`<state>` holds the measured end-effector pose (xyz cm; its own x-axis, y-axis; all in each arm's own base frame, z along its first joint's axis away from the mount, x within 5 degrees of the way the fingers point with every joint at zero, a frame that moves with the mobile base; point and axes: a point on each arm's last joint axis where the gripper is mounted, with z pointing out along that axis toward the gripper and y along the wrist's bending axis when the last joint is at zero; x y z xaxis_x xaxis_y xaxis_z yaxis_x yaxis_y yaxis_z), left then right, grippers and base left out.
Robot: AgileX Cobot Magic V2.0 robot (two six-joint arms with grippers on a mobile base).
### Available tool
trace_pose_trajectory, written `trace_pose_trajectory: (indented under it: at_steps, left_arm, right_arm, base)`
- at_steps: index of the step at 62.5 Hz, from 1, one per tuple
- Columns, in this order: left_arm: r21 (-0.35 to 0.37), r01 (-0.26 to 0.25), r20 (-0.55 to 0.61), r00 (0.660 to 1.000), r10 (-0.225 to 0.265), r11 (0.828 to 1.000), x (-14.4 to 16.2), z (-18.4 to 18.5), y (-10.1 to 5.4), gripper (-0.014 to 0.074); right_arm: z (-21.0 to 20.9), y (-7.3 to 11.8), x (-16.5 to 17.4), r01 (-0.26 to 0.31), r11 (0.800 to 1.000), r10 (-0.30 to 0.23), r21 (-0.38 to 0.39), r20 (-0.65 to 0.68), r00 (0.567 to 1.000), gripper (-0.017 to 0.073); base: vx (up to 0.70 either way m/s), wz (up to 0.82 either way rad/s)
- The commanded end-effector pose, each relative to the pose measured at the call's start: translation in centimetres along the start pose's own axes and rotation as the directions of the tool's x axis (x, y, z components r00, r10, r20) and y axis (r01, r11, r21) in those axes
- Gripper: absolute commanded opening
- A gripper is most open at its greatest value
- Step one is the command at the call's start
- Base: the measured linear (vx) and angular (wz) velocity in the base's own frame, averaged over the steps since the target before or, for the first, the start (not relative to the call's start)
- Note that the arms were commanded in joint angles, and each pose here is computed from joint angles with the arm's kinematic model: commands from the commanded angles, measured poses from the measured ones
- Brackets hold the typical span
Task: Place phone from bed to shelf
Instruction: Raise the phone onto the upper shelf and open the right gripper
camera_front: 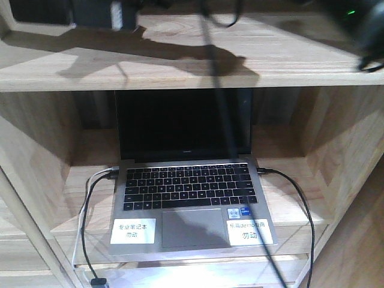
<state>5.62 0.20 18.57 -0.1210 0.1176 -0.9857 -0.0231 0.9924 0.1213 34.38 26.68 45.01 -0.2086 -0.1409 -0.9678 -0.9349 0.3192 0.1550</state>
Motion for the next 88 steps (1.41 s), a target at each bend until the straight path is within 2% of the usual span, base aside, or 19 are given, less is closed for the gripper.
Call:
trace_pose_trajectory:
  at_steps: [1, 16, 25, 36, 43, 58, 65, 75, 84, 88]
  left_arm:
    - [-0.009, 0.015, 0.107, 0.994, -0.014, 1.000, -1.4, -0.3, 0.2, 0.0001]
    - [-0.009, 0.015, 0.107, 0.994, -0.014, 1.000, -1.4, -0.3, 0.2, 0.0001]
    - [-0.009, 0.015, 0.107, 0.994, -0.014, 1.000, -1.4, -0.3, 0.2, 0.0001]
    - [-0.009, 0.015, 0.107, 0.994, -0.014, 1.000, -1.4, -0.3, 0.2, 0.0001]
    - [-0.009, 0.015, 0.107, 0.994, -0.014, 1.000, -1.4, -0.3, 0.2, 0.0001]
    - [-0.009, 0.015, 0.107, 0.994, -0.014, 1.000, -1.4, -0.3, 0.2, 0.0001]
    - [-0.009, 0.015, 0.107, 0.994, -0.014, 1.000, -1.4, -0.3, 0.2, 0.0001]
    - [-0.009, 0.015, 0.107, 0.994, -0.014, 1.000, -1.4, -0.3, 0.2, 0.0001]
    - [-0.009, 0.015, 0.107, 0.994, -0.014, 1.000, -1.4, -0.3, 0.2, 0.0001]
    - [-0.009, 0.015, 0.107, 0.994, -0.014, 1.000, -1.4, -0.3, 0.2, 0.0001]
  right_arm:
    - [-0.6, 1.0, -2.5, -0.003, 1.000, -0.001, 0.030, 0.140, 0.990, -0.0002]
    - [1.8, -1.2, -0.6, -0.051, 0.996, 0.040, 0.077, 0.136, 0.990, -0.0001]
    - [2.1, -1.7, -0.4, -0.049, 0.993, 0.033, 0.110, 0.144, 0.989, 0.0011]
    - [2.1, -1.9, -0.3, -0.049, 0.992, 0.032, 0.120, 0.146, 0.989, 0.0081]
    - [2.1, -2.0, -0.4, -0.051, 0.991, 0.031, 0.128, 0.153, 0.988, 0.0183]
    - [2.0, -2.3, -0.6, -0.074, 0.985, 0.044, 0.157, 0.184, 0.982, 0.0519]
    - [1.9, -2.4, -0.6, -0.071, 0.981, 0.038, 0.178, 0.182, 0.983, 0.0608]
    - [1.9, -2.5, -0.5, -0.053, 0.979, 0.021, 0.199, 0.161, 0.987, 0.0616]
    - [1.5, -2.2, -0.8, -0.045, 0.980, 0.014, 0.195, 0.155, 0.988, 0.0586]
    - [1.2, -2.0, -1.1, -0.057, 0.979, 0.025, 0.195, 0.161, 0.987, 0.0569]
  base:
    - [0.00, 0.00]
    - [0.00, 0.00]
    - [0.00, 0.00]
    - [0.00, 0.00]
    - [0.00, 0.00]
    - [0.00, 0.00]
    - [0.00, 0.00]
    - [0.00, 0.00]
    - [0.00, 0.00]
    - [0.00, 0.00]
